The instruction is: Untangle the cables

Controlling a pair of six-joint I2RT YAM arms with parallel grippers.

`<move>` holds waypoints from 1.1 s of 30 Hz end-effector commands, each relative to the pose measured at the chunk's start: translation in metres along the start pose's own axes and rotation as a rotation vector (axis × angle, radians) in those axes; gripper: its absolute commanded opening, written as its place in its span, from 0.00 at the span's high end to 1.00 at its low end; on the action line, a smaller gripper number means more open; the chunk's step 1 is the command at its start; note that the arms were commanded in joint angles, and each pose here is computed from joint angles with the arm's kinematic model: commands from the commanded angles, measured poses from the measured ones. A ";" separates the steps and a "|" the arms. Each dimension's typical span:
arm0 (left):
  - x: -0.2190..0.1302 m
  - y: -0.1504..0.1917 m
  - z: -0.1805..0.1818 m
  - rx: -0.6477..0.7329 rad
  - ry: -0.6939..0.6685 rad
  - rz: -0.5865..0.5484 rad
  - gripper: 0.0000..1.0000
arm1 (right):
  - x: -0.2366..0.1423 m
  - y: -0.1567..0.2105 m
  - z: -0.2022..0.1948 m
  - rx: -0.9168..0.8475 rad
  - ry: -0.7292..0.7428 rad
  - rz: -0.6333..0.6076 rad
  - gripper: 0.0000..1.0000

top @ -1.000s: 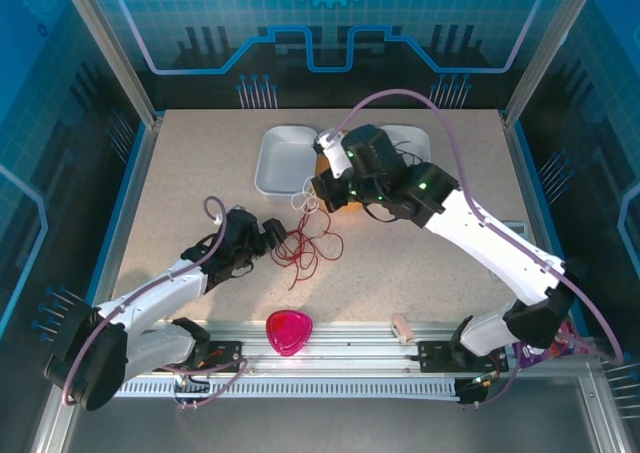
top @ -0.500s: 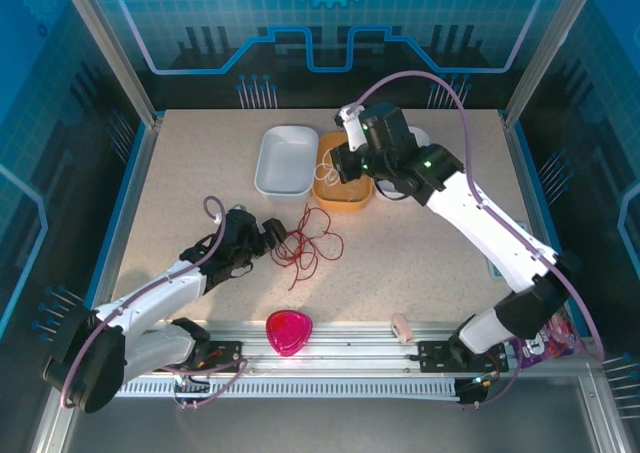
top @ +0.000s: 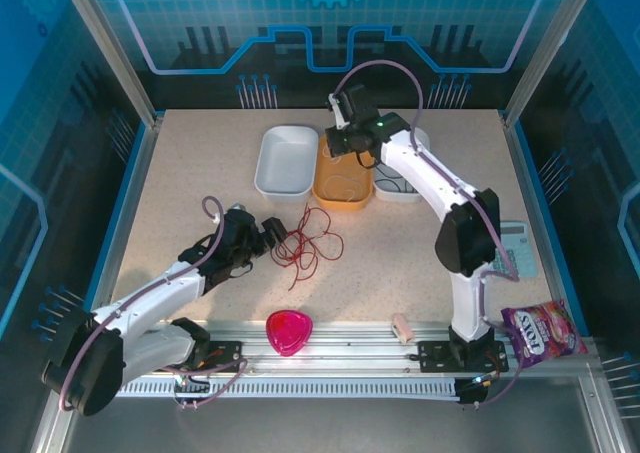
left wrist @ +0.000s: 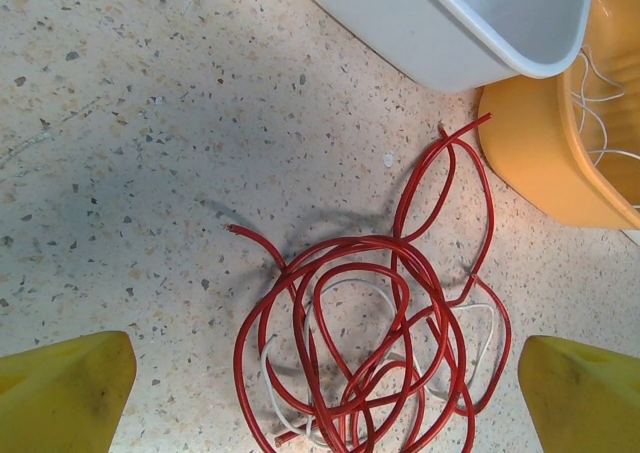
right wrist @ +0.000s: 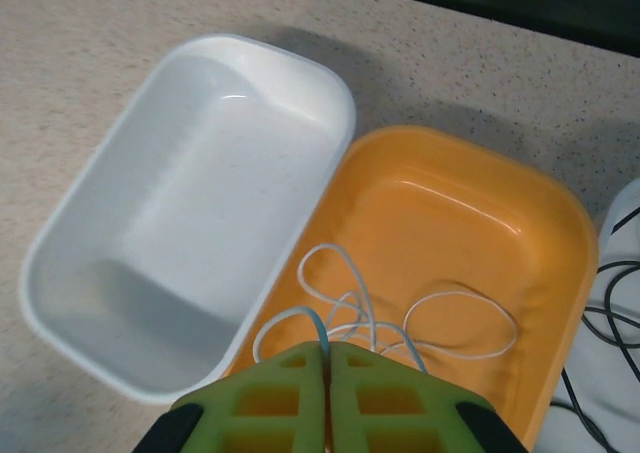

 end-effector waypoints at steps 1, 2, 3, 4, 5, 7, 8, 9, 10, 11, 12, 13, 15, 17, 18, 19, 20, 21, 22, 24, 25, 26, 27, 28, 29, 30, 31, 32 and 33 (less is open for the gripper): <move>-0.005 -0.007 -0.008 -0.001 0.027 -0.024 0.01 | 0.023 -0.005 -0.016 0.016 0.045 0.020 0.91; -0.005 -0.007 -0.008 -0.001 0.027 -0.024 0.01 | 0.032 -0.004 -0.019 0.028 0.047 0.038 0.90; -0.005 -0.008 -0.008 0.000 0.027 -0.024 0.01 | 0.039 -0.003 -0.023 0.039 0.051 0.054 0.88; -0.005 -0.008 -0.008 0.001 0.028 -0.023 0.01 | 0.046 -0.001 -0.027 0.052 0.058 0.072 0.85; -0.006 -0.008 -0.009 0.001 0.031 -0.024 0.01 | 0.051 0.000 -0.029 0.060 0.062 0.085 0.83; -0.006 -0.008 -0.010 0.006 0.033 -0.022 0.01 | 0.056 0.002 -0.034 0.073 0.067 0.103 0.74; -0.006 -0.009 -0.010 0.008 0.033 -0.023 0.01 | 0.057 0.003 -0.036 0.076 0.065 0.110 0.69; -0.006 -0.009 -0.011 0.012 0.033 -0.022 0.01 | 0.057 0.004 -0.037 0.078 0.065 0.115 0.66; -0.006 -0.009 -0.011 0.015 0.034 -0.023 0.01 | 0.057 0.005 -0.037 0.078 0.066 0.119 0.64; -0.006 -0.010 -0.012 0.019 0.035 -0.024 0.01 | 0.056 0.006 -0.038 0.078 0.068 0.123 0.63; -0.005 -0.010 -0.012 0.021 0.034 -0.022 0.01 | 0.053 0.006 -0.038 0.076 0.068 0.123 0.63; -0.005 -0.011 -0.013 0.024 0.033 -0.021 0.01 | 0.050 0.007 -0.038 0.075 0.067 0.126 0.63; -0.004 -0.011 -0.014 0.025 0.034 -0.017 0.01 | 0.042 0.008 -0.036 0.070 0.049 0.123 0.65; -0.002 -0.011 -0.015 0.025 0.034 -0.012 0.01 | 0.031 0.011 -0.033 0.064 0.034 0.123 0.67; -0.002 -0.011 -0.015 0.024 0.035 -0.010 0.01 | 0.024 0.014 -0.032 0.061 0.028 0.124 0.67; -0.001 -0.011 -0.016 0.022 0.037 -0.009 0.01 | 0.018 0.020 -0.030 0.059 0.019 0.129 0.67; 0.000 -0.010 -0.016 0.020 0.037 -0.007 0.01 | 0.011 0.023 -0.027 0.057 0.003 0.130 0.67; 0.001 -0.010 -0.016 0.017 0.039 -0.005 0.01 | 0.005 0.029 -0.025 0.055 -0.015 0.135 0.67; 0.001 -0.010 -0.016 0.014 0.040 -0.003 0.01 | -0.003 0.034 -0.022 0.055 -0.028 0.140 0.67; 0.003 -0.010 -0.017 0.015 0.042 0.004 0.01 | -0.018 0.046 -0.016 0.047 -0.046 0.148 0.67; 0.003 -0.010 -0.017 0.014 0.041 0.006 0.01 | -0.024 0.053 -0.013 0.040 -0.054 0.153 0.68; 0.004 -0.009 -0.017 0.013 0.038 0.011 0.01 | -0.030 0.060 -0.010 0.029 -0.057 0.158 0.68; 0.005 -0.009 -0.017 0.012 0.037 0.013 0.01 | -0.035 0.067 -0.006 0.015 -0.058 0.166 0.68; 0.006 -0.009 -0.017 0.011 0.034 0.016 0.01 | -0.040 0.076 -0.003 0.002 -0.057 0.177 0.68; 0.006 -0.009 -0.017 0.010 0.034 0.019 0.01 | -0.044 0.082 0.001 -0.012 -0.064 0.185 0.69; 0.007 -0.008 -0.017 0.007 0.033 0.020 0.01 | -0.046 0.090 0.005 -0.031 -0.068 0.196 0.69; 0.007 -0.008 -0.017 0.003 0.032 0.023 0.01 | -0.049 0.099 0.010 -0.049 -0.068 0.204 0.69; 0.008 -0.008 -0.017 0.000 0.032 0.024 0.01 | -0.050 0.105 0.013 -0.061 -0.068 0.213 0.69; 0.009 -0.008 -0.017 -0.002 0.033 0.027 0.01 | -0.050 0.114 0.017 -0.077 -0.072 0.226 0.69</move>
Point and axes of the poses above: each hand's point on the last joint's axis, 136 mm out from that joint toward the fingers, its own x axis out along the fingers, its own z axis along the line the jaws close on, y = z × x, the point moved 7 cm from there along -x, back along the fingers, and after that the axes turned 5 degrees about x, right-handed, at the moved point
